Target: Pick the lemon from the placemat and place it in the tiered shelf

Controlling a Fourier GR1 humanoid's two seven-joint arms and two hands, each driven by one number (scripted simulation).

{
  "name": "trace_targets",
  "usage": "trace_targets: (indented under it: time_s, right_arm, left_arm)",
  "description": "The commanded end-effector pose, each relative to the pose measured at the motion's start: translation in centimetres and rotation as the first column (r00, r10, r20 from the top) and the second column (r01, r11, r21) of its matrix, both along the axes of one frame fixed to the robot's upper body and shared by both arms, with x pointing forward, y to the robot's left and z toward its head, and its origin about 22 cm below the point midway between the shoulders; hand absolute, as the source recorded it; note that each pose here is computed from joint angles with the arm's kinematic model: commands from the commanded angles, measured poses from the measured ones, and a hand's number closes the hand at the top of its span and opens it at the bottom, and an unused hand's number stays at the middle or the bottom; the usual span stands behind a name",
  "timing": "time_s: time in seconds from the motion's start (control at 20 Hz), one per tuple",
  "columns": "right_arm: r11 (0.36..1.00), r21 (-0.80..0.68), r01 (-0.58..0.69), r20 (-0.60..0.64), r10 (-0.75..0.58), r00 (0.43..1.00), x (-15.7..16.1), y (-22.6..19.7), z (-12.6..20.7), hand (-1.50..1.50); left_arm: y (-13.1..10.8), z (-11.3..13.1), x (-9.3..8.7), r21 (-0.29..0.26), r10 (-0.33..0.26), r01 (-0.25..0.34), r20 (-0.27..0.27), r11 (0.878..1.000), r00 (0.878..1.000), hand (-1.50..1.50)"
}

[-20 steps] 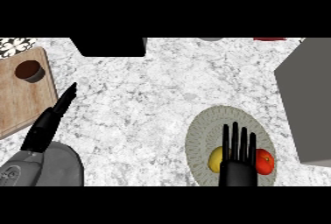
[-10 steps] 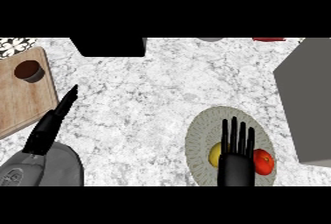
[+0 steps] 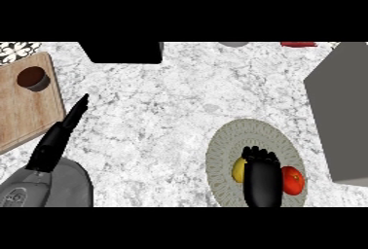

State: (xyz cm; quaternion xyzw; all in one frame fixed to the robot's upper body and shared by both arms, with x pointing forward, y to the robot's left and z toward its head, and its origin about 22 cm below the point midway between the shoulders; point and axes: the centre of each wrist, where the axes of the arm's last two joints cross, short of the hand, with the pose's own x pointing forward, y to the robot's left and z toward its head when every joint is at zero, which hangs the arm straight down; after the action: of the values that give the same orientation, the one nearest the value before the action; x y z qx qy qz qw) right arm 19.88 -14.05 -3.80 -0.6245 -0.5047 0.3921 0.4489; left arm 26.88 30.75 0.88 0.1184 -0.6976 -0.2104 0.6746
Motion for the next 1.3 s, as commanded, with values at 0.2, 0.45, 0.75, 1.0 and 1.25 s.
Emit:
trace_targets:
  time_s: [0.2, 0.45, 0.75, 1.0, 1.25]
  right_arm:
    - [0.999, 0.037, -0.003, -0.205, 0.011, 0.979, 2.0, -0.3, -0.6, 1.5]
    - [0.951, 0.309, 0.028, -0.443, 0.118, 0.889, 4.2, -0.5, 2.9, 1.5]
    - [0.944, 0.33, 0.009, -0.253, 0.08, 0.964, 9.0, -1.2, 9.9, 1.5]
    - [0.913, 0.391, -0.114, 0.056, 0.1, 0.993, 6.9, -0.6, 15.8, 1.5]
    - [0.919, 0.364, -0.153, 0.266, 0.055, 0.962, 5.2, -1.9, 23.1, 1.5]
  left_arm:
    - [-0.4, 1.0, 0.4, -0.003, -0.01, 0.01, 0.012, 1.0, 1.0, 0.0]
    - [-0.7, -0.2, 0.1, -0.002, -0.028, 0.028, 0.0, 1.0, 1.0, 0.0]
    - [0.2, -0.7, 0.4, -0.006, -0.001, 0.001, 0.004, 1.0, 1.0, 0.0]
    - [0.8, 0.4, 0.7, -0.001, 0.024, -0.024, 0.007, 1.0, 1.0, 0.0]
    - [1.2, 0.5, 0.3, 0.009, 0.018, -0.018, 0.008, 1.0, 1.0, 0.0]
